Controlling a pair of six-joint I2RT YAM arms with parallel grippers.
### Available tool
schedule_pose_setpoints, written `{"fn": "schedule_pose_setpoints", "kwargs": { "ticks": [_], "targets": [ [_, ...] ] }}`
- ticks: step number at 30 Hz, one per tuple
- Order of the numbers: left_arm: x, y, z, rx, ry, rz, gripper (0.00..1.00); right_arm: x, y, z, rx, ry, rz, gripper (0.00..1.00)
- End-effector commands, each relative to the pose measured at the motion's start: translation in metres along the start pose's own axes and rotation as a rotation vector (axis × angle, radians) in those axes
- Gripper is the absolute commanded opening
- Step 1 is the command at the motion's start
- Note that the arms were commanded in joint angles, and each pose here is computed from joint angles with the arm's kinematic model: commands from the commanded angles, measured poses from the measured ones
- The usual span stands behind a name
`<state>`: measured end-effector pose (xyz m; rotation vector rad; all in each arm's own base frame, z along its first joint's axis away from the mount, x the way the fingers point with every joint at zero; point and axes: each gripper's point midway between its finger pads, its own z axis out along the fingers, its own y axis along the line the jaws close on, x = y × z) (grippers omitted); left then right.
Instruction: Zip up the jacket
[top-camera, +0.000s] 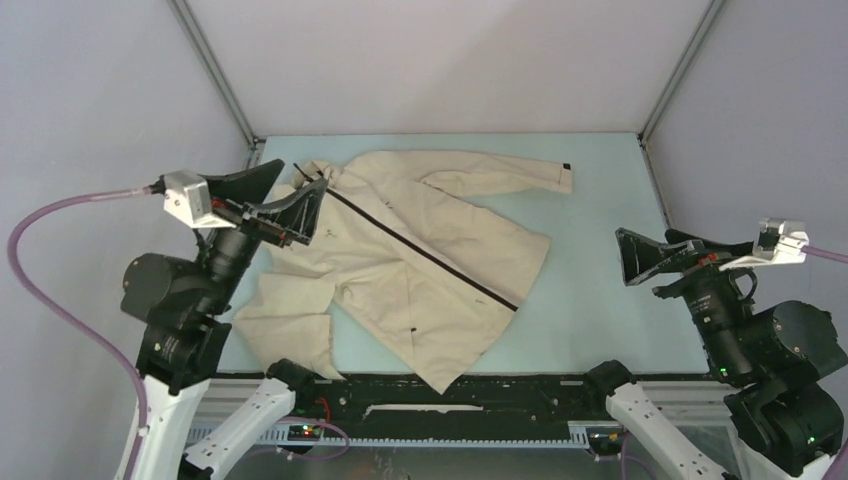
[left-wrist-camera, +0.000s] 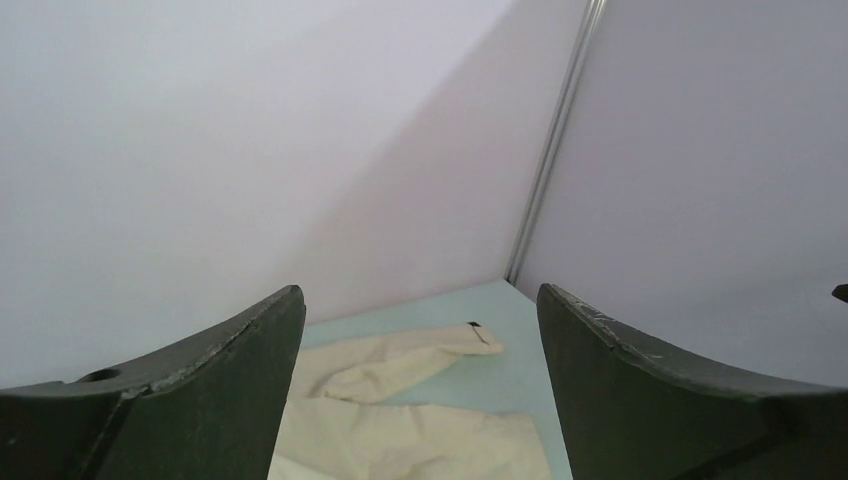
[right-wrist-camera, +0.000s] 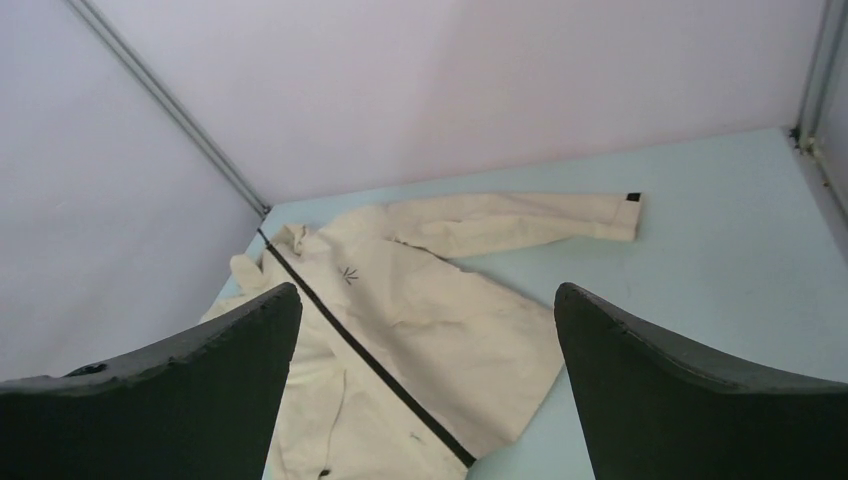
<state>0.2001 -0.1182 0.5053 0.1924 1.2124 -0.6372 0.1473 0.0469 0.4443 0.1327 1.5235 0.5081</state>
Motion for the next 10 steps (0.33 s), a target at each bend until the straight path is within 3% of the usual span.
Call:
{"fn": "schedule_pose_setpoints", "kwargs": {
  "ticks": [1,6,10],
  "targets": [
    [-0.027,-0.002,-0.018,-0.009,-0.057,0.078,0.90,-0.008,-0.014,-0.003,0.072,-0.016,-0.079,1.00],
    [-0.042,0.003,-0.034,-0.052,-0.113,0.092,0.92,-0.020,-0.012,-0.012,0.058,-0.058,-0.076,1.00],
    [-0.037,0.003,-0.031,-0.049,-0.090,0.085,0.92,-0.021,-0.013,-0.017,0.060,-0.066,-0.066,1.00]
  ]
}}
